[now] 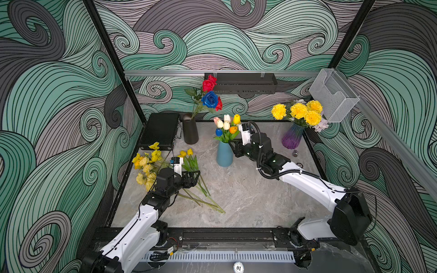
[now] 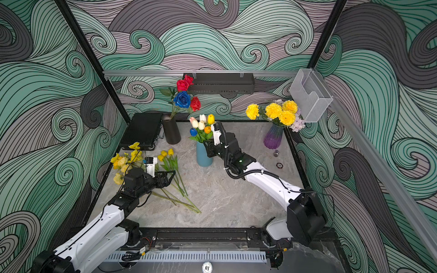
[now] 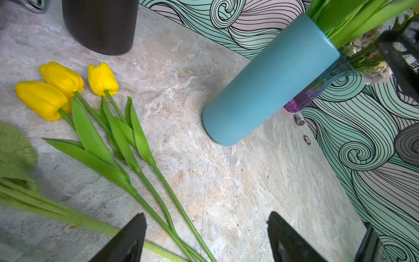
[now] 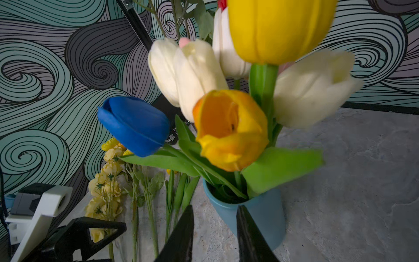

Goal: Pick out yellow flowers from the vase
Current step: Place the flower at the center of the board, then pick up the flower from the vase.

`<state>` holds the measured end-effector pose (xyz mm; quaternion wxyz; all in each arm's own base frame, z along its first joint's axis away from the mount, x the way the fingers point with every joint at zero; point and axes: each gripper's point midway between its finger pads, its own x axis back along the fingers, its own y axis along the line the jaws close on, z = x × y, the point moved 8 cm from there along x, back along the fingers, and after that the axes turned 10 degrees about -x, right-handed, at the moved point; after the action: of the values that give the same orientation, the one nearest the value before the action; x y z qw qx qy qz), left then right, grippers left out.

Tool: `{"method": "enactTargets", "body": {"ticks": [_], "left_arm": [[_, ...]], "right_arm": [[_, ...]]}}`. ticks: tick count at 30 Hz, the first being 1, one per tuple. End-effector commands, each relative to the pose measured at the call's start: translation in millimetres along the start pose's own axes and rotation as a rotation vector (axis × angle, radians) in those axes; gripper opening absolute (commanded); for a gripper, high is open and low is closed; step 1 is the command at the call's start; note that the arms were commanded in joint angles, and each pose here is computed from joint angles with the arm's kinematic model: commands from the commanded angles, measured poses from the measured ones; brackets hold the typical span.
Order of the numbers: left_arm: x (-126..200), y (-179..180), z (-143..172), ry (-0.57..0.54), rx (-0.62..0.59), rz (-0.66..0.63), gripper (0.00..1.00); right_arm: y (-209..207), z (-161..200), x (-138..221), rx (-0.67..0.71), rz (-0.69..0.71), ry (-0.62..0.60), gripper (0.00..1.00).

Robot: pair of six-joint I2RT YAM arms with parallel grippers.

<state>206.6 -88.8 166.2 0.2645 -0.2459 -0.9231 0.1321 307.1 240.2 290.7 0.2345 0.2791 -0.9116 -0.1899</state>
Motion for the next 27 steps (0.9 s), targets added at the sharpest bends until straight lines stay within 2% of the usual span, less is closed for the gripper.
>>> {"method": "enactTargets", "body": {"ticks": [1, 17, 27], "left_arm": [[0, -5, -8, -0.046, -0.053, 0.041, 0.84], [0, -4, -10, -0.052, -0.057, 0.033, 0.84], [-2, -4, -10, -0.051, -0.055, 0.031, 0.84]], "right_arm": [[6, -18, -1, -0.036, -0.001, -0.088, 0.3], [0, -22, -18, -0.024, 0.074, -0.12, 0.22], [-4, -18, -27, -0.036, 0.084, -0.118, 0.21]]}}
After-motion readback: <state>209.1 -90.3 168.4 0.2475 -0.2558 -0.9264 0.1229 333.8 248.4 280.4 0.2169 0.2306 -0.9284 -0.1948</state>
